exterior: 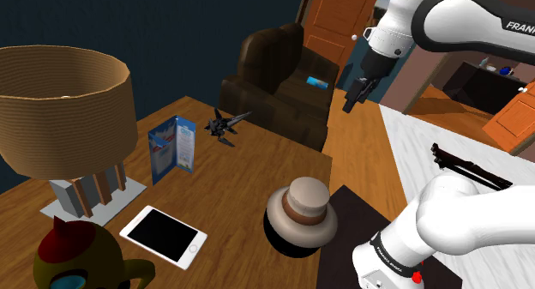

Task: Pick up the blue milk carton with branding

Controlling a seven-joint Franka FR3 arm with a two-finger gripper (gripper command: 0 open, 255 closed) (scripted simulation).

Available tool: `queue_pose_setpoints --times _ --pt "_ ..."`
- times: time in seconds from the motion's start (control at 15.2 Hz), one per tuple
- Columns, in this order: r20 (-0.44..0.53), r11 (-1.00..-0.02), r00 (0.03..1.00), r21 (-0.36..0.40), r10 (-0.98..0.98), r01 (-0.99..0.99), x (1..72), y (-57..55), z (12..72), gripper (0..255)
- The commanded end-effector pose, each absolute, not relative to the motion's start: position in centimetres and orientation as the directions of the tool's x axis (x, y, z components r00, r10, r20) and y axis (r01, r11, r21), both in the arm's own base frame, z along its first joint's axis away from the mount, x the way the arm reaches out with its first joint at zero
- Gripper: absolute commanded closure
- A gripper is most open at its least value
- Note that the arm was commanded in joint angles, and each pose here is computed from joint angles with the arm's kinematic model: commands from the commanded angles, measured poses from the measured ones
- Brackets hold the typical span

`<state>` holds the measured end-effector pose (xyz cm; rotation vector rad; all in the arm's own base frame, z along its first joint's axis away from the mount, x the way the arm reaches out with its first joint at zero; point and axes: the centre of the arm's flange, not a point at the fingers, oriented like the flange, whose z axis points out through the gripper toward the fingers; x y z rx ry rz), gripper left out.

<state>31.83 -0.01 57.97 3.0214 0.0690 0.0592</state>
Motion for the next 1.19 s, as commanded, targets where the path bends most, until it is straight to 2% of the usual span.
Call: queue_pose_setpoints --times 0.0,0.53,1.12 --pt "0.036 -0.992 0.998 0.119 0.048 0.043 31.8 0.0 58.0 0" --pt "0.034 -0.985 0.989 0.092 -0.145 -0.147 33.6 9.7 55.2 0" --pt "0.025 -0.933 0.935 0.063 -0.354 -0.355 37.9 20.1 52.4 0"
